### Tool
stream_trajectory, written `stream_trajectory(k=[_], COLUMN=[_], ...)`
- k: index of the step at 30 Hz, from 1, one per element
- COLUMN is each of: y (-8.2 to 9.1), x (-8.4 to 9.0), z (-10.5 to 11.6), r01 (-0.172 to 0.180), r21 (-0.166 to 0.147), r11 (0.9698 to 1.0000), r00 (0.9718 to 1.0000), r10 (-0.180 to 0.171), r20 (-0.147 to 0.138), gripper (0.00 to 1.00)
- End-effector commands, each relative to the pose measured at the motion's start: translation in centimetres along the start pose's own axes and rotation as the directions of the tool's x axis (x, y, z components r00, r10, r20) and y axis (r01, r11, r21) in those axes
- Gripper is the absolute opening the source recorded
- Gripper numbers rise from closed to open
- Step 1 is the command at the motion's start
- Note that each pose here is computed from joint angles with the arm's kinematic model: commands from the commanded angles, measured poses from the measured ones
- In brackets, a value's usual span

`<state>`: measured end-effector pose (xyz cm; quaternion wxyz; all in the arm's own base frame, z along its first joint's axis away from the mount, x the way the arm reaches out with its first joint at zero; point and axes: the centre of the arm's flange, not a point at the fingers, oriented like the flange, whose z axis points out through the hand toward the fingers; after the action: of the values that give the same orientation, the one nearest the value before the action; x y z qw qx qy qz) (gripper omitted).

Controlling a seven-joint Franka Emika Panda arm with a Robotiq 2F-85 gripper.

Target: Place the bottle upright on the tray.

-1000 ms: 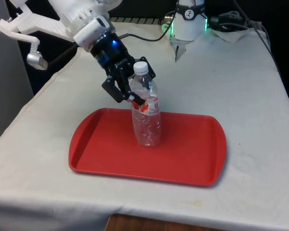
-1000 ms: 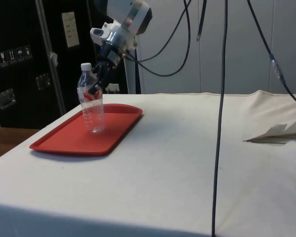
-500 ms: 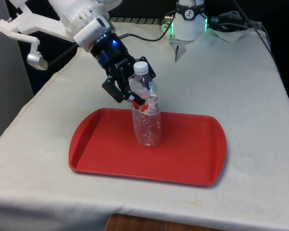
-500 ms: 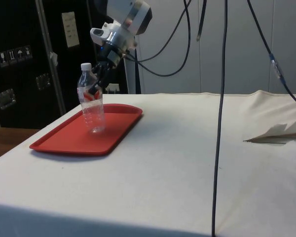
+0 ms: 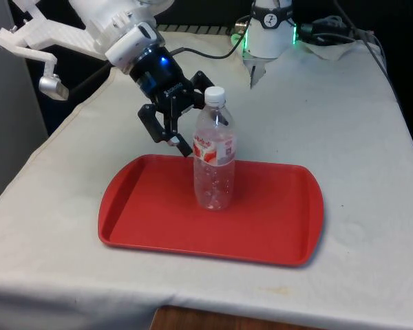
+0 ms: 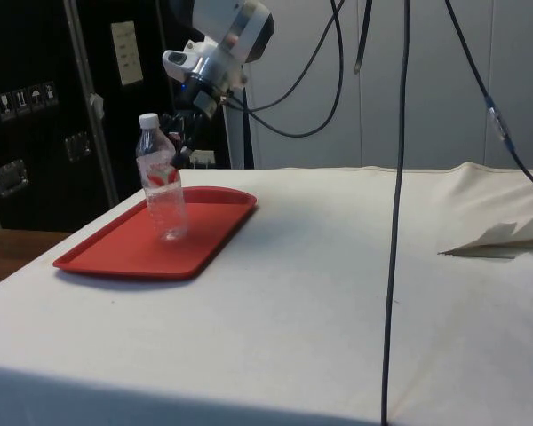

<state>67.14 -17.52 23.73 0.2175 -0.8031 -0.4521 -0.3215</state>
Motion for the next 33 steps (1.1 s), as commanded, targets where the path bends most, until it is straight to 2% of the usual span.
stream_trajectory(k=[1,20,33], y=[0.07,-0.04,-0.16], x=[0.0,-0.03,-0.7], z=[-0.09,-0.07,-0.46], r01=[0.0,-0.002,-0.007], r21=[-0.004,0.003,0.018], r11=[1.0,1.0,0.9998], r00=[1.0,1.0,1.0], r10=[0.0,0.002,0.007], r20=[0.001,-0.003,-0.004], gripper=[0.99,1.0,1.0])
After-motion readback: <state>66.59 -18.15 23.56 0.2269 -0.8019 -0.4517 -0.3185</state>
